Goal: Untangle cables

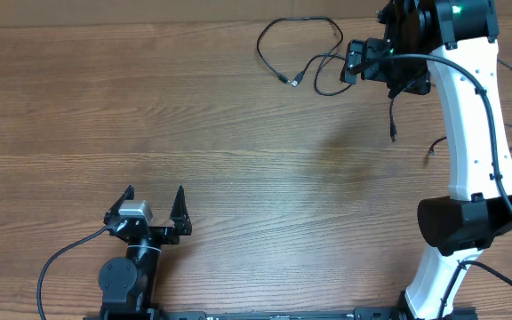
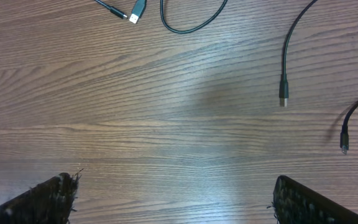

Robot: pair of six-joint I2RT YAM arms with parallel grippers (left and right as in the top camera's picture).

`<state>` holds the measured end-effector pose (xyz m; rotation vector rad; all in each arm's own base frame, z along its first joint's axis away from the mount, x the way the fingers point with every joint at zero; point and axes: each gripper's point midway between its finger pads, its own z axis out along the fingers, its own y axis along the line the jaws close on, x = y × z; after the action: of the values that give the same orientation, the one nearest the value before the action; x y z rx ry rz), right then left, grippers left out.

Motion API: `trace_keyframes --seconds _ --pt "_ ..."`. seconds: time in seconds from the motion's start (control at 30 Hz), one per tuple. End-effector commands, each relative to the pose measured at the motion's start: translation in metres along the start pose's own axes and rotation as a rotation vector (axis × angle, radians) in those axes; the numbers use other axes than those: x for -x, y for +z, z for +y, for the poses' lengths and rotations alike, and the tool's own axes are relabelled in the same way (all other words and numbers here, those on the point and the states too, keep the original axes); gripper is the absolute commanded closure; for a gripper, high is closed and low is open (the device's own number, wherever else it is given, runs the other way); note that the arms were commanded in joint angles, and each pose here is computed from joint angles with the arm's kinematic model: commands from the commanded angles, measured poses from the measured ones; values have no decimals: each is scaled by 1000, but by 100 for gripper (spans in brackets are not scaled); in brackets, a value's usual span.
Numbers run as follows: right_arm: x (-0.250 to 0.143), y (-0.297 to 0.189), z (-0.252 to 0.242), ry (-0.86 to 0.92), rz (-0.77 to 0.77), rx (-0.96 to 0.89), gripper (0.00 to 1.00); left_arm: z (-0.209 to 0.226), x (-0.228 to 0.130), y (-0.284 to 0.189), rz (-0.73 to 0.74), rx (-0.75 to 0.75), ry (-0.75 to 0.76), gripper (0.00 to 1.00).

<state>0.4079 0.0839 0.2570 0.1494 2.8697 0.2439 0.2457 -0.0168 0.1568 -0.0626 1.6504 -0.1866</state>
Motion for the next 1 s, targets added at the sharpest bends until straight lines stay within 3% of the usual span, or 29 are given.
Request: trace_keyframes --seconds 0.0,0.3,0.8,0.97 --pt "3 -12 1 -10 -42 8 0 -1 0 0 -3 -11 14 0" --pt "25 -34 11 -21 -185 54 0 -1 0 0 -3 -11 14 0" --pt "14 -193 22 -66 -652 164 0 -1 0 0 -3 -11 14 0" --pt "14 -213 25 -76 -762 202 0 -1 0 0 -3 -11 14 0"
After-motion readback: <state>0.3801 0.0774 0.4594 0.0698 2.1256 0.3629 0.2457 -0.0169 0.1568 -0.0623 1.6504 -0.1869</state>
